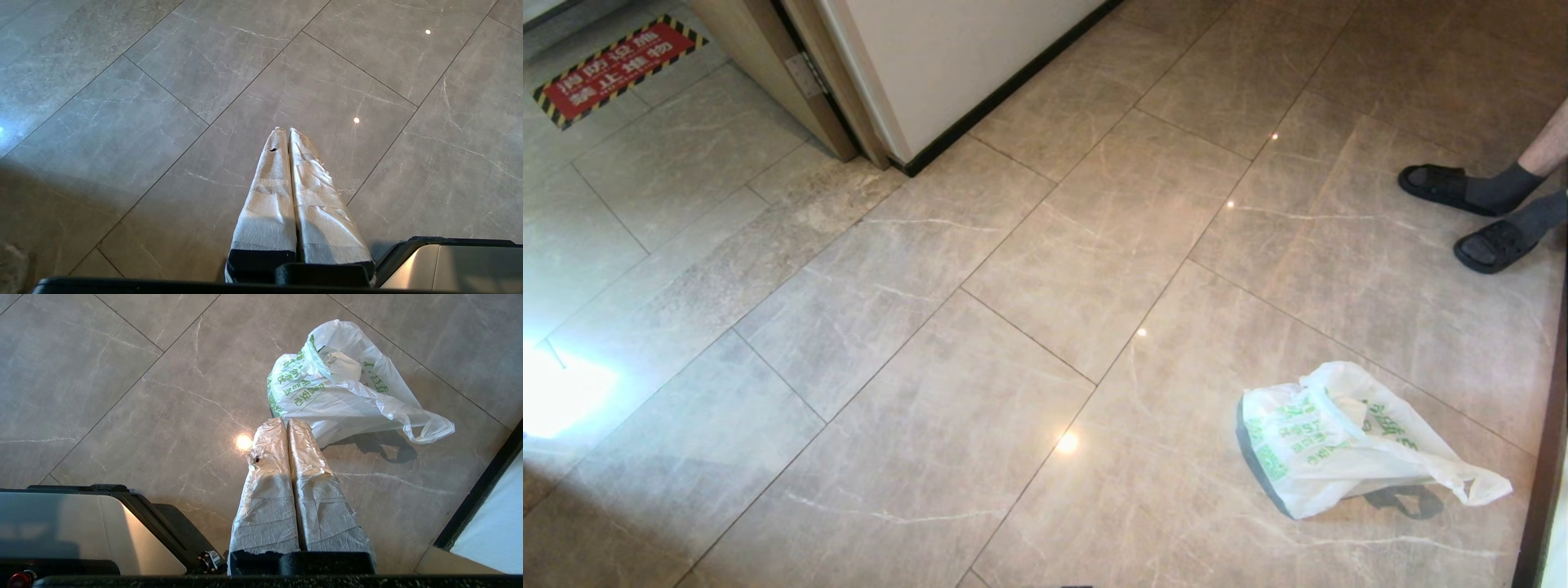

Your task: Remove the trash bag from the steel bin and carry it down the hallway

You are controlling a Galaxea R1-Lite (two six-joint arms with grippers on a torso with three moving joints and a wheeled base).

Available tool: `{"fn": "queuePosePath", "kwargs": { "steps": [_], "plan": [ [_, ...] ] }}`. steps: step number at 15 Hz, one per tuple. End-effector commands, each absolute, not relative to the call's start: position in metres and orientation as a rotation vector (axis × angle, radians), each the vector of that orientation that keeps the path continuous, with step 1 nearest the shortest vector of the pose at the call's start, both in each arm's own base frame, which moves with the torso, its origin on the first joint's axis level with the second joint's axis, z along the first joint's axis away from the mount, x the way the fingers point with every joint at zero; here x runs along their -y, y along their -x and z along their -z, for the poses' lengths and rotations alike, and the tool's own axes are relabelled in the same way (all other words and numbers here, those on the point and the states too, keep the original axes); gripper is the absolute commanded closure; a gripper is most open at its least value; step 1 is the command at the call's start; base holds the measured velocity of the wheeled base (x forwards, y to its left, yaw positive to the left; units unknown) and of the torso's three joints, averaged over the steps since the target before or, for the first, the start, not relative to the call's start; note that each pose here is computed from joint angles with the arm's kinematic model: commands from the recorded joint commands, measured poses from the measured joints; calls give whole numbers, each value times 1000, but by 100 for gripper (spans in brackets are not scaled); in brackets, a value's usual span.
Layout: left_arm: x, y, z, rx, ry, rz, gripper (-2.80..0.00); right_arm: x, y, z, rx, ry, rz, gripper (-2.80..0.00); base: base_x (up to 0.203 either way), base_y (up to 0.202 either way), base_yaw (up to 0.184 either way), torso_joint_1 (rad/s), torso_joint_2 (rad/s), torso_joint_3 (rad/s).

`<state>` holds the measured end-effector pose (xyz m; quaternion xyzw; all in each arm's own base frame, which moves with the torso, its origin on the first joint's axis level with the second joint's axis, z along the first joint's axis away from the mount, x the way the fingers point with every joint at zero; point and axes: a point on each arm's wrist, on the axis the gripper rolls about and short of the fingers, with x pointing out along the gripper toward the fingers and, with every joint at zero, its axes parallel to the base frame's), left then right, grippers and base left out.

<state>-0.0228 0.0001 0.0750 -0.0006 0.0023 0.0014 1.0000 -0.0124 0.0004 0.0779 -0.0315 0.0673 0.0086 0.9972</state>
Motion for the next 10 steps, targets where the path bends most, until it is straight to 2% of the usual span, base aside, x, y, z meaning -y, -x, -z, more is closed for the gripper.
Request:
{"fn": "queuePosePath", "kwargs": {
  "steps": [1, 10],
  "plan": [
    [0, 23, -75, -5, 2, -3, 0, 0, 12, -77, -135, 64, -20, 0, 0, 0, 0, 0, 0, 0],
    [0, 23, -75, -5, 2, -3, 0, 0, 14, -77, -115, 59, -19, 0, 0, 0, 0, 0, 0, 0]
  ]
}}
